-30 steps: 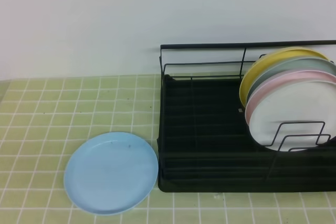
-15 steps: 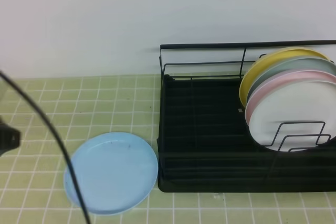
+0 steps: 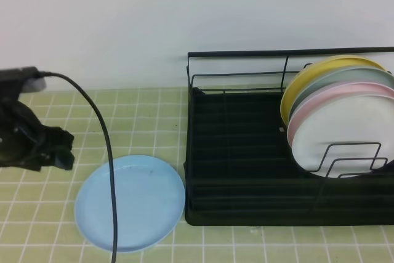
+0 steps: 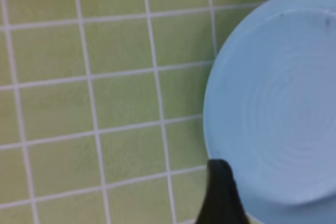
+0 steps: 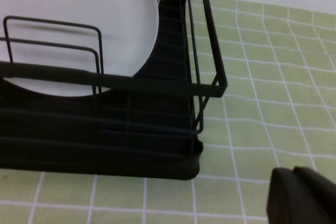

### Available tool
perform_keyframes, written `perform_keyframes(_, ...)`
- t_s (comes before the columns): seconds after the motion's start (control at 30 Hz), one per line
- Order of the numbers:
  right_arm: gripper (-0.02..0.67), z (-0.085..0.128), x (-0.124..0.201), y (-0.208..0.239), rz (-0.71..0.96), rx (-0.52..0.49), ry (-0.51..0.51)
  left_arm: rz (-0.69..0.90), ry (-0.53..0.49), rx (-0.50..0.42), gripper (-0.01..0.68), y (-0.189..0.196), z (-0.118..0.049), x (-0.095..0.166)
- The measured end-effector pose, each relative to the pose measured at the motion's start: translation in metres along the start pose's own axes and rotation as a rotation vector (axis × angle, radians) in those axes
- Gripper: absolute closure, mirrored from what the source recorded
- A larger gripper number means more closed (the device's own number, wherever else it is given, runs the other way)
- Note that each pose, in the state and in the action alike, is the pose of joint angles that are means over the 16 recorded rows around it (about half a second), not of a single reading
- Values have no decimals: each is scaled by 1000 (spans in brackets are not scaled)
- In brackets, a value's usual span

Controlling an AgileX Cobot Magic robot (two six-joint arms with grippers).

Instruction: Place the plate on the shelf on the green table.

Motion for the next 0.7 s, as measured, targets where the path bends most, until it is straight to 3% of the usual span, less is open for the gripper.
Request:
perform_keyframes(0.3, 652, 0, -2, 0, -12, -3, 1, 105, 45, 33, 244, -57, 13, 8)
perform_keyframes(0.7, 652, 2, -6, 0, -36, -12, -10, 172, 54, 87, 251, -97, 15, 20)
Point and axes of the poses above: a point on each arm's last joint axis where the gripper is mounted, y pointing back along that axis away from the gripper, z along the wrist's bending axis when the last joint is at zero, x = y × z, the point moved 8 cm from there along -y, pointing out along that axis toward the gripper, and after that the axes turned 14 degrees about -y, right-handed, at the moved point
